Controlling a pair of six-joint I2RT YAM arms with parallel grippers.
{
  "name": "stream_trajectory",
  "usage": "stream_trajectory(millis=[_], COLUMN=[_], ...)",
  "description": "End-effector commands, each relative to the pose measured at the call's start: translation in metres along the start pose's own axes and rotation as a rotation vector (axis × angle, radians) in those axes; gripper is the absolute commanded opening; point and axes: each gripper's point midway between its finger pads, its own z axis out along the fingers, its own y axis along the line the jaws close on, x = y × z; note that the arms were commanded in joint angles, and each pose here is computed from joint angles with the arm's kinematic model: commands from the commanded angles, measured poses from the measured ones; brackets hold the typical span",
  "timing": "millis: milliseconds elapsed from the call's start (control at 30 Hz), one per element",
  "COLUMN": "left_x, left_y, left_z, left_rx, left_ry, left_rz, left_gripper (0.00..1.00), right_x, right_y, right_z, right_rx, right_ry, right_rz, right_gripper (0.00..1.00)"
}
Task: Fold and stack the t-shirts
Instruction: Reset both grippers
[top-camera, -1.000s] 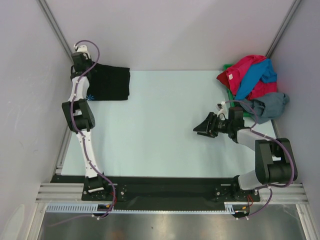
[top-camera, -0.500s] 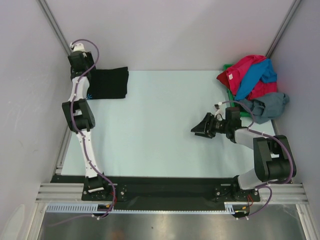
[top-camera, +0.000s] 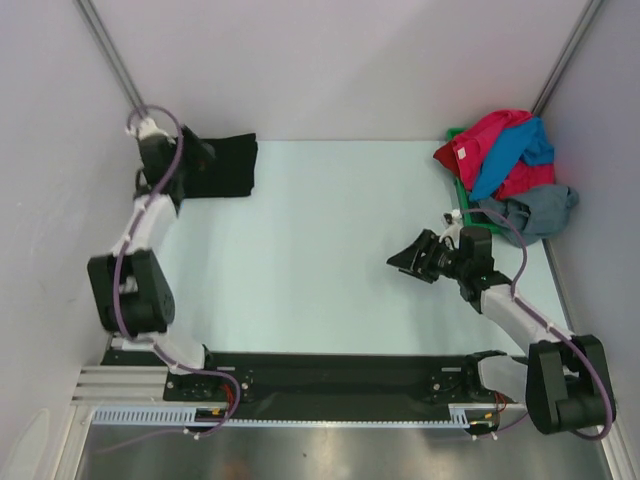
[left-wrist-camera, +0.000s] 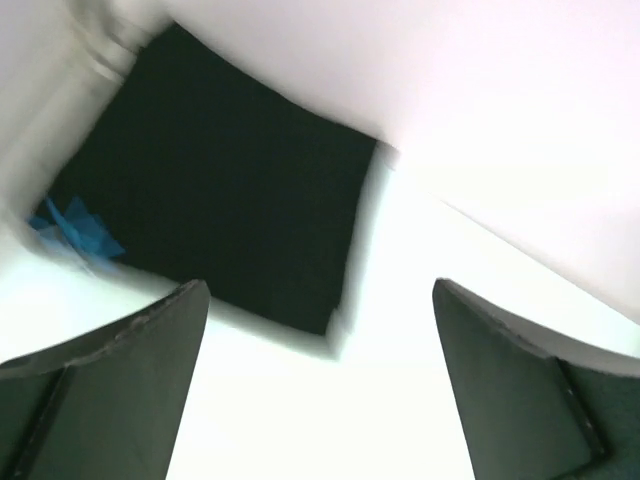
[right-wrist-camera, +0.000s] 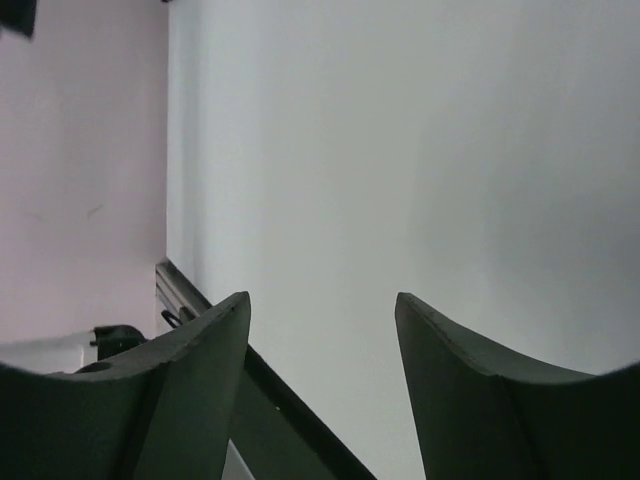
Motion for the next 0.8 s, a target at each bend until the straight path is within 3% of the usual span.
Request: stream_trajectory(millis=[0,67,100,167,200,267,300,367,400,567,633,700,767], left_x=[0.101,0.124,0.163,0.179,0.208,0.207,0.233,0.228,0.247,0.262,0.268,0.282,0.273], left_y=[-0.060,-0.089,-0.082,-0.104,-0.093,-0.102,-0.088,-0.097,-0.085,-0.079,-0.075,-0.070,-0.077], left_z=[-0.071,-0.114,-0.131,-0.171,-0.186,-0.222,-0.235,-0.270,-0.277,-0.324,-0.337,-0.347,-0.368], left_rx=[0.242,0.351,0.363,0.485,0.486,0.585,0.588,0.729,0.728,0.919,0.994,1.022,1.134], left_ry=[0.189,0.223,0.311,0.340,0.405,0.379,0.419,0.385,0.417,0.421,0.400,0.458,0.453], left_rz=[-0.200,-0.223,-0.233,-0.230,-0.238,-0.272,-0.293,-0.332,-0.350,-0.411,-0.424,-0.433,-0.443], left_gripper=[1.00,1.00,1.00,1.00,1.00,1.00,1.00,1.00,1.00,1.00,1.00,1.00,1.00], right_x=[-0.007,-0.007,-0.004,0.001,0.010,0.017,0.028,0.037,0.038,0.071,0.076,0.086,0.088], right_y=[-0.016,-0.014,-0.017,-0.020,-0.022,-0.024,-0.027,-0.033,-0.028,-0.041,-0.036,-0.025,-0.003], right_z=[-0.009,-0.013,-0.014,-0.014,-0.014,-0.016,-0.018,-0.021,-0.022,-0.029,-0.033,-0.040,-0.050], right_rx=[0.109,0.107,0.109,0.101,0.081,0.055,0.025,0.005,-0.034,-0.081,-0.132,-0.216,-0.314], right_ry=[-0.118,-0.139,-0.135,-0.128,-0.113,-0.112,-0.109,-0.118,-0.129,-0.120,-0.118,-0.104,-0.071], right_rz=[0.041,0.039,0.055,0.073,0.093,0.124,0.153,0.181,0.164,0.236,0.240,0.258,0.225], right_gripper=[0.67,0.68,0.70,0.71,0.72,0.72,0.75,0.79,0.84,1.00,1.00,1.00,1.00])
